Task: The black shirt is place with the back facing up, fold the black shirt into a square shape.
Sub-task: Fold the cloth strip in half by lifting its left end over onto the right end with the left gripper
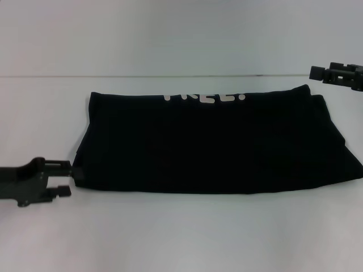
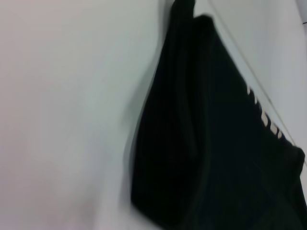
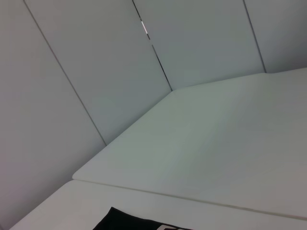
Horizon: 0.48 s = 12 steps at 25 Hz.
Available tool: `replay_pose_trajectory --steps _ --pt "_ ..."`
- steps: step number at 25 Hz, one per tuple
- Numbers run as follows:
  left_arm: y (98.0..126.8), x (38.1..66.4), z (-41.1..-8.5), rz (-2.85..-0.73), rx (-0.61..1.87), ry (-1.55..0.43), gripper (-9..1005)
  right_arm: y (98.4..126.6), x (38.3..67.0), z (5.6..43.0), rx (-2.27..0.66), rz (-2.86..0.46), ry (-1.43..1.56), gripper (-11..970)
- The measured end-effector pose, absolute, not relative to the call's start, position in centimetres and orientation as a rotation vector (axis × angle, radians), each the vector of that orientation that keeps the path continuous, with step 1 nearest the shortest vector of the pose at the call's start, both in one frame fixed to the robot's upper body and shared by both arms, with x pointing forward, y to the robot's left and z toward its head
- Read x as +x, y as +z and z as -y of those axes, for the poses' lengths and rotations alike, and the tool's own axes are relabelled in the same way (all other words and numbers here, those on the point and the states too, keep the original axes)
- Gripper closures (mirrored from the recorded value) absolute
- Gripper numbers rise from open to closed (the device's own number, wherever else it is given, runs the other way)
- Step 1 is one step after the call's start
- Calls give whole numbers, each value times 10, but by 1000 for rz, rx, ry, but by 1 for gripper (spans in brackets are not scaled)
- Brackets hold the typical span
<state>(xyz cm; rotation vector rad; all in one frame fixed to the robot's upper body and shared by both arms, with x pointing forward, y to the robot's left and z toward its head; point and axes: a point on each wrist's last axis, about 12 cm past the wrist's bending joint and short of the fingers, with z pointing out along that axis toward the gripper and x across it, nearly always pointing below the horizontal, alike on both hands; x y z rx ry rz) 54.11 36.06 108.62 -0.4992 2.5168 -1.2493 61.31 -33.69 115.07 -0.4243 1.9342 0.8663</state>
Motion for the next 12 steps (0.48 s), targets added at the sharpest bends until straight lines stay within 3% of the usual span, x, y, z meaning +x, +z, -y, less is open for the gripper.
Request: replay_pose_trajectory --steps 1,3,12 --pt "1086 539 -360 -2525 -510 -1262 560 1151 613 337 -424 -1934 866 32" --pt "1083 536 -357 -2538 -523 -1295 361 1151 613 337 -424 -1935 865 32" --pt "1069 541 -328 -2564 -647 -1421 185 1150 613 337 -425 -1936 866 32"
